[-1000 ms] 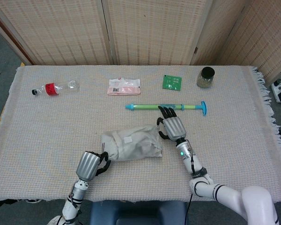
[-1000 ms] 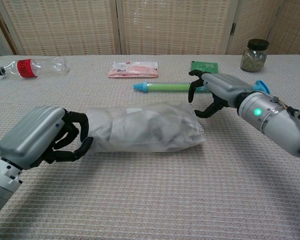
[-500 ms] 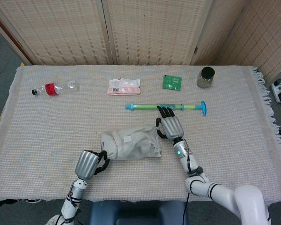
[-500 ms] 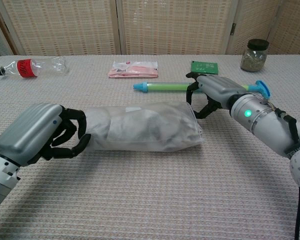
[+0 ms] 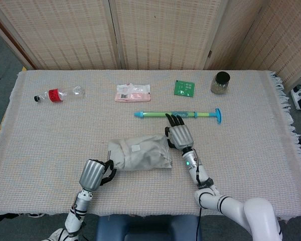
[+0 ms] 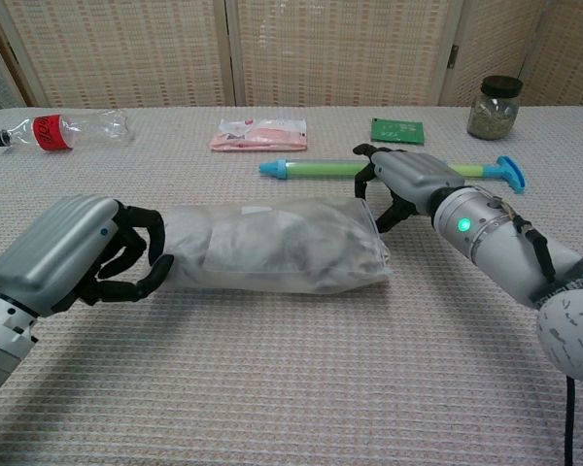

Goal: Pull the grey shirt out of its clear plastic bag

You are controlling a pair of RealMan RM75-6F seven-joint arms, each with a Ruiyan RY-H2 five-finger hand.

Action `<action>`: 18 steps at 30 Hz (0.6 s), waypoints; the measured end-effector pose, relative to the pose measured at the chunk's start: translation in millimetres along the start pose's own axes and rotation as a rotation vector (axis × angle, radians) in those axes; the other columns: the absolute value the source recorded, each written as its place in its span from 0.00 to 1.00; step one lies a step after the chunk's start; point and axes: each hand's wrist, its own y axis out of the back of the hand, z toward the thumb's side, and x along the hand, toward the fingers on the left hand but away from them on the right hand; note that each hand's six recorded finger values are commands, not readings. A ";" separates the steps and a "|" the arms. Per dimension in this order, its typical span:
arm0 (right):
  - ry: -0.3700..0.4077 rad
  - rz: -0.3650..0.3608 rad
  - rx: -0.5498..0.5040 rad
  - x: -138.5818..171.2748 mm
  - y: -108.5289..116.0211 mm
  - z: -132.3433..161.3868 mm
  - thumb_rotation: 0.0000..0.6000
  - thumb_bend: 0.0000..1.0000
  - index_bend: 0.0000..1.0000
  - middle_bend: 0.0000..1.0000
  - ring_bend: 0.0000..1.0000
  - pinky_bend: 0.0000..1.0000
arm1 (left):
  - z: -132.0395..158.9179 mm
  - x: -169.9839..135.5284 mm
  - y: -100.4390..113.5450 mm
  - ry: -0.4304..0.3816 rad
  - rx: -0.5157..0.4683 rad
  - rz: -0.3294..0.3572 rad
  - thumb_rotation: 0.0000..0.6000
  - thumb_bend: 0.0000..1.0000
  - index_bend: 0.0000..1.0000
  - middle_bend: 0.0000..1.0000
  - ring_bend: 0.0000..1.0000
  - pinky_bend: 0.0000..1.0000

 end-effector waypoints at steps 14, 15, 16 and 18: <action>-0.031 -0.013 0.054 4.1 7.5 -17.5 1.00 0.58 0.67 0.03 0.00 0.00 | -22.9 1.6 6.6 0.025 0.064 -0.002 0.86 0.66 0.71 1.00 1.00 1.00; -0.034 -0.015 0.058 5.3 9.1 -20.4 1.00 0.59 0.67 0.03 0.00 0.00 | -26.9 1.7 7.6 0.030 0.075 -0.004 0.86 0.66 0.71 1.00 1.00 1.00; -0.037 -0.018 0.062 6.5 10.9 -23.5 1.00 0.59 0.67 0.03 0.00 0.00 | -31.0 1.7 8.7 0.035 0.086 -0.005 0.86 0.66 0.71 1.00 1.00 1.00; -0.047 -0.027 0.070 9.6 16.4 -32.0 1.00 0.58 0.67 0.03 0.00 0.00 | -39.9 1.7 11.2 0.043 0.111 -0.006 0.87 0.66 0.71 1.00 1.00 1.00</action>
